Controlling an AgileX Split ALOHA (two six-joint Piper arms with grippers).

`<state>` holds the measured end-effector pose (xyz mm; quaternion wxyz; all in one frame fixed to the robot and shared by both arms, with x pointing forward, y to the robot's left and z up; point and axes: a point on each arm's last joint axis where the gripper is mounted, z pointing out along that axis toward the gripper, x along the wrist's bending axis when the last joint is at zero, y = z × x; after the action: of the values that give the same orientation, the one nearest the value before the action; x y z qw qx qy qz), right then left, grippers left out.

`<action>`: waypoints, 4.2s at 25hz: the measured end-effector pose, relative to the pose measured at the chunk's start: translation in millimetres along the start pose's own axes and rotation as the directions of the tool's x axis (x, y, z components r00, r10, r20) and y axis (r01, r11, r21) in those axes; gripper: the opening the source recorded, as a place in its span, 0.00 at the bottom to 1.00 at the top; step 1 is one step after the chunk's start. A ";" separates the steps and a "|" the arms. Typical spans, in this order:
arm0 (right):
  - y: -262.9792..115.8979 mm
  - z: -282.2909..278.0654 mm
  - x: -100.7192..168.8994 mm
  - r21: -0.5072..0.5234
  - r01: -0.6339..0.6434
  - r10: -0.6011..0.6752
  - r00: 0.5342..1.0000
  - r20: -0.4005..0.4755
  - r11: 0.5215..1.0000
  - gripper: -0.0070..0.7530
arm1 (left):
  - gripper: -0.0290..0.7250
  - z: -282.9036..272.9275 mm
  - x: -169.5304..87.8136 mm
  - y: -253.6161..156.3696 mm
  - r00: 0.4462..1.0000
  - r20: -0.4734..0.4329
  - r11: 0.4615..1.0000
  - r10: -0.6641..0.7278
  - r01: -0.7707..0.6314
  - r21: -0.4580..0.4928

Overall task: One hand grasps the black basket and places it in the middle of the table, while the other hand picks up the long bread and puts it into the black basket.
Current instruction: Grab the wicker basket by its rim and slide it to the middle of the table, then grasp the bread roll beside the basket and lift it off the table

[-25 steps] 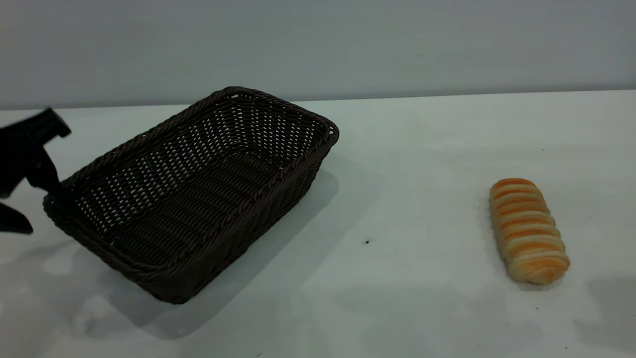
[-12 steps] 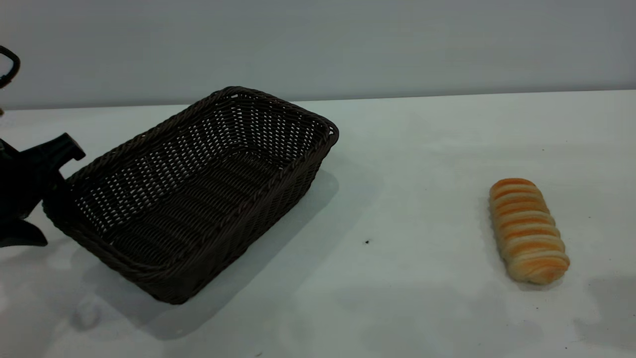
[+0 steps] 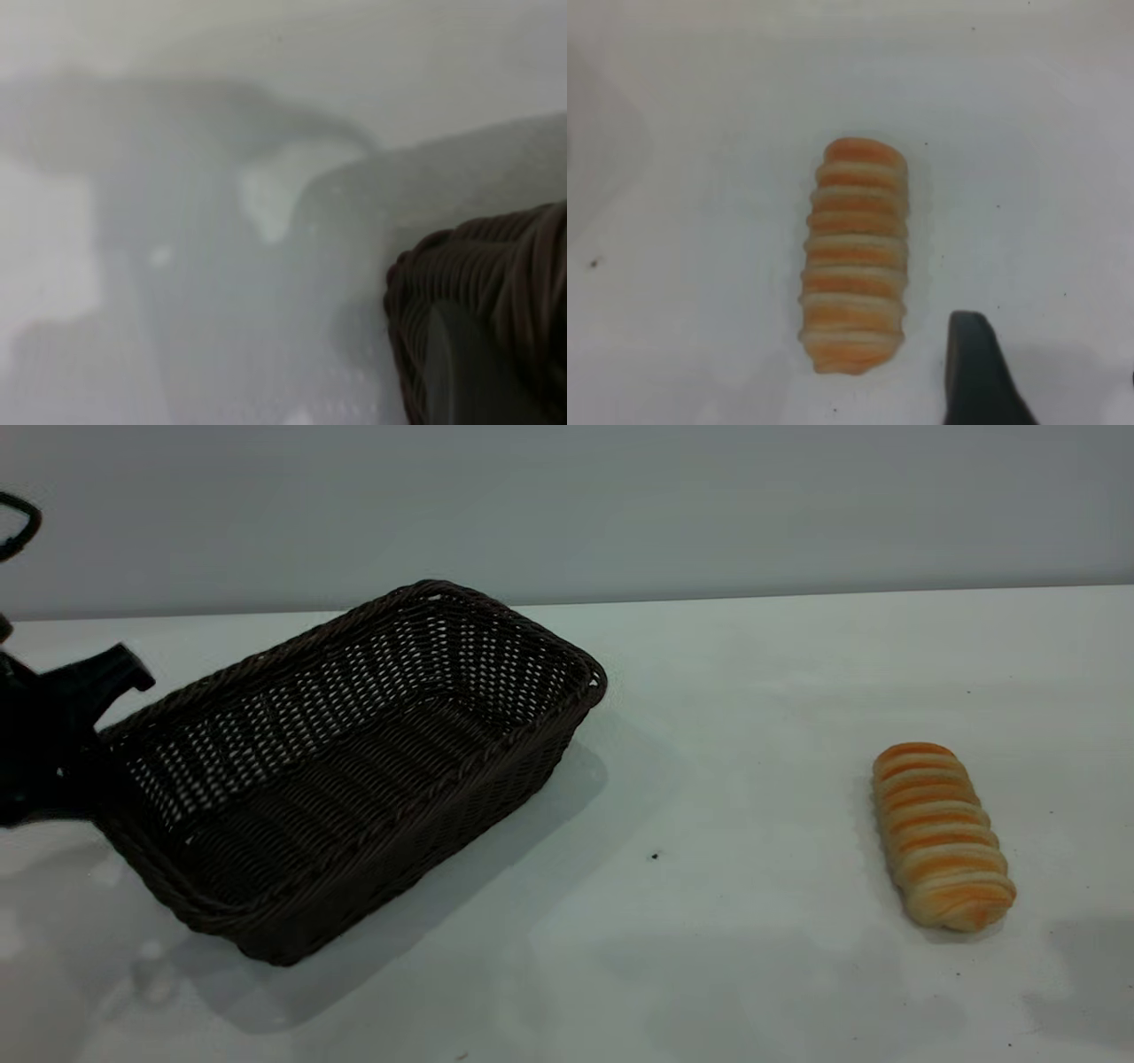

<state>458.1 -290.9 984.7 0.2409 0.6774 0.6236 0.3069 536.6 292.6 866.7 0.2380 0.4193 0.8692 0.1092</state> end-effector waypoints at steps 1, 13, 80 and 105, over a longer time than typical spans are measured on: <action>0.0 0.0 0.0 0.000 0.000 0.000 1.000 0.000 1.000 0.54 | 0.29 -0.2 -3.5 3.6 0.999 0.005 0.999 0.035 -0.035 -0.001; 0.0 0.0 0.0 0.000 0.000 0.000 1.000 0.000 1.000 0.54 | 0.29 -7.4 -66.3 22.0 0.887 0.018 0.887 0.461 -0.460 -0.046; -42.9 62.1 7.5 0.328 -0.036 0.043 0.999 -0.014 0.944 0.54 | 0.83 -213.8 -149.2 56.2 0.592 0.294 0.595 0.750 -0.410 -0.691; -33.3 155.2 39.2 0.350 0.114 -0.101 0.993 -0.056 0.930 0.54 | 0.83 -286.1 -133.5 52.9 0.537 0.217 0.445 0.815 -0.342 -0.828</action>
<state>547.4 -239.8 857.6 0.1204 0.6686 0.7091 0.1890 499.3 224.1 1177.2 0.5785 0.5934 0.4181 0.3719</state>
